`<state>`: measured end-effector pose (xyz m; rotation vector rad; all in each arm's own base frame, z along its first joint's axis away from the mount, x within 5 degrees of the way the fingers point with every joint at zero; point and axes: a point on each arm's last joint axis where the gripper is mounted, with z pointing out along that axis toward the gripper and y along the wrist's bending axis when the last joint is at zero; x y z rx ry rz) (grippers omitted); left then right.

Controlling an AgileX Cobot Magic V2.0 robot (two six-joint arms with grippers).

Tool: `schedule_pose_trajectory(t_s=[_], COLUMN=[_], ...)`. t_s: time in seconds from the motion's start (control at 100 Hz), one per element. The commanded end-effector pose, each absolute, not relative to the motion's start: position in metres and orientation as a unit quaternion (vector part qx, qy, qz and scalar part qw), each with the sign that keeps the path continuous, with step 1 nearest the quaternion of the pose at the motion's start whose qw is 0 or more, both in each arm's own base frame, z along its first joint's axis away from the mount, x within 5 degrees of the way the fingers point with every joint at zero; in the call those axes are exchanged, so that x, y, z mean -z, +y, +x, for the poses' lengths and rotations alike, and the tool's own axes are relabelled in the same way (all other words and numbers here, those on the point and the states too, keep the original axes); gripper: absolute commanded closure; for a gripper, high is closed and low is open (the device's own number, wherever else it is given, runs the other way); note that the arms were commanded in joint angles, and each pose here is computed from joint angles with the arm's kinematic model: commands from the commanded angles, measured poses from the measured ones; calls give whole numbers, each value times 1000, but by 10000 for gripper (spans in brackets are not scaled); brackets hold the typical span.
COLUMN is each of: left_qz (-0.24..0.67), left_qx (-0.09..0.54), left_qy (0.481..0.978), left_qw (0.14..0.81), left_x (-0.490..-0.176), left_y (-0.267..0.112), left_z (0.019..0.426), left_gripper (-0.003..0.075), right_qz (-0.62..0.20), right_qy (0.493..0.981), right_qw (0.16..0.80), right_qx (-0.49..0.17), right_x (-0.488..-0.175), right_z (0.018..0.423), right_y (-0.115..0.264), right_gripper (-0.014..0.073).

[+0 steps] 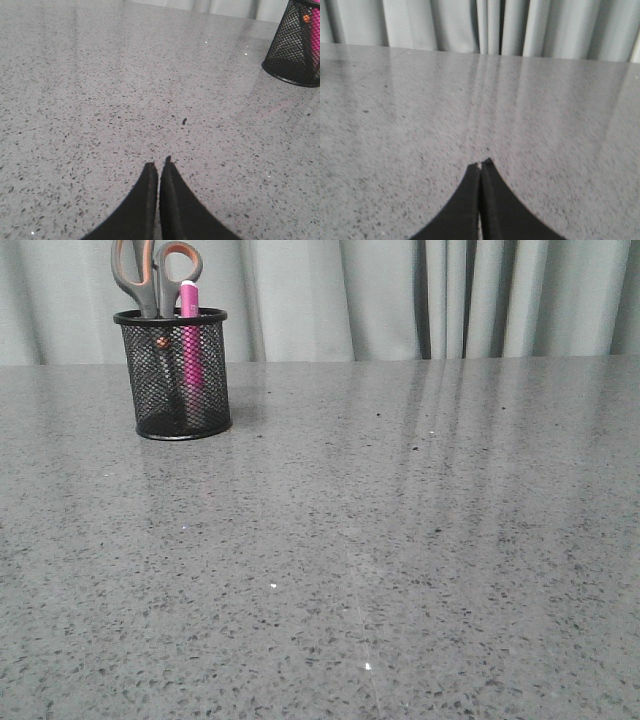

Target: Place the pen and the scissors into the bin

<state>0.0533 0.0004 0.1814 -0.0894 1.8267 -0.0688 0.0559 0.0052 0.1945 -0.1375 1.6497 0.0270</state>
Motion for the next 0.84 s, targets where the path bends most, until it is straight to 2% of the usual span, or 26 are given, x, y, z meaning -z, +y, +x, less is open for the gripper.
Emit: schedule_pose_trajectory(t_s=[0.0,0.18,0.83], left_qz=[-47,-47,-47], left_qx=[40,40,40], left_qy=[782,782,782], left_qw=[620,620,620], left_x=[-172,-172,-172], left_y=[0,0,0], left_z=[53,53,53], left_gripper=[739,739,739], right_qz=[-57,-57,-58], right_qy=[726,771,769], right_qw=[686,635,636], right_qx=[-6,-2,-1], right_x=[-193,-180,-181], right_z=[55,53,53], right_y=[4,3,3], right_gripper=[665,664,664])
